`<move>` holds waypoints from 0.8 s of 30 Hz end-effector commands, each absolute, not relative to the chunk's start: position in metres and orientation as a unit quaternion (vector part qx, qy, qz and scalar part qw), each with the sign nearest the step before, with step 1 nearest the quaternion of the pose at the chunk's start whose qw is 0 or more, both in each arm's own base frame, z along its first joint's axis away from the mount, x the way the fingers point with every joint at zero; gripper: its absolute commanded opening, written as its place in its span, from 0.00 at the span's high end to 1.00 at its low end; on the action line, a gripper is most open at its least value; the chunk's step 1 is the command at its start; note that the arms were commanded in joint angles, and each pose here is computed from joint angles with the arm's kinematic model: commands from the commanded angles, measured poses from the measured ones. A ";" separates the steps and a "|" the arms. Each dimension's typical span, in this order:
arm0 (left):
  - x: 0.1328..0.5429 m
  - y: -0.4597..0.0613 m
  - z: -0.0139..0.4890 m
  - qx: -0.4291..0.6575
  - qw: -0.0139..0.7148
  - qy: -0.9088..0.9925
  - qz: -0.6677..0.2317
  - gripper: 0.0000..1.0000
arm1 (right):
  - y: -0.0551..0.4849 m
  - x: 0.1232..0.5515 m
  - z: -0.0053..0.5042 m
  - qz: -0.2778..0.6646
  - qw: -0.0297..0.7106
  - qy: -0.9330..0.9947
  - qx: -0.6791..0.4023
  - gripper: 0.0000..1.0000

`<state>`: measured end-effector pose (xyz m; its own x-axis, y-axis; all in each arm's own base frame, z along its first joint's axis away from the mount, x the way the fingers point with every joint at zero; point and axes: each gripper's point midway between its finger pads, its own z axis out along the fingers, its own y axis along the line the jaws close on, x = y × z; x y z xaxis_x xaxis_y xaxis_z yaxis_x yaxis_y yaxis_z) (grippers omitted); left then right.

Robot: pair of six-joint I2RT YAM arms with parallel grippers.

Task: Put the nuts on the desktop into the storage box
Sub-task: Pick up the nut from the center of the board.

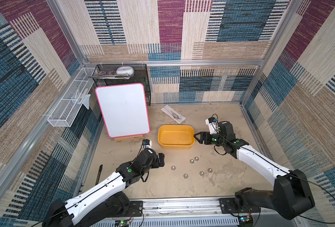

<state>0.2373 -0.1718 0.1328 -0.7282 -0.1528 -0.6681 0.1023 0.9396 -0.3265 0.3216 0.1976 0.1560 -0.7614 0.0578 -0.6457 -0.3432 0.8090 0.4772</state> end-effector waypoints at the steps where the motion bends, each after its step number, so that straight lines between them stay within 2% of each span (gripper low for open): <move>1: 0.235 -0.170 0.133 0.007 0.373 0.917 -0.143 0.00 | 0.181 0.295 0.123 0.197 0.289 0.932 -0.093 0.23; 5: 0.230 -0.169 0.140 0.014 0.382 0.913 -0.140 0.00 | 0.185 0.278 0.111 0.151 0.252 0.949 -0.114 0.31; 8: 0.225 -0.163 0.144 0.007 0.390 0.911 -0.134 0.00 | 0.188 0.271 0.103 0.132 0.226 0.957 -0.126 0.43; 14: 0.219 -0.164 0.150 0.007 0.399 0.904 -0.151 0.00 | 0.189 0.262 0.087 0.086 0.180 0.968 -0.155 0.52; 17: 0.218 -0.165 0.150 0.007 0.398 0.904 -0.155 0.00 | 0.191 0.255 0.070 0.074 0.149 0.972 -0.167 0.55; 24: 0.216 -0.165 0.152 0.010 0.402 0.902 -0.156 0.00 | 0.193 0.249 0.051 0.041 0.116 0.974 -0.188 0.55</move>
<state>0.2168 -0.1692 0.1528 -0.6807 -0.1129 -0.7238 0.1537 0.9441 -0.2918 0.2509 0.2007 0.0542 -0.9006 -0.3407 -0.2699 -0.3731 0.9245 0.0779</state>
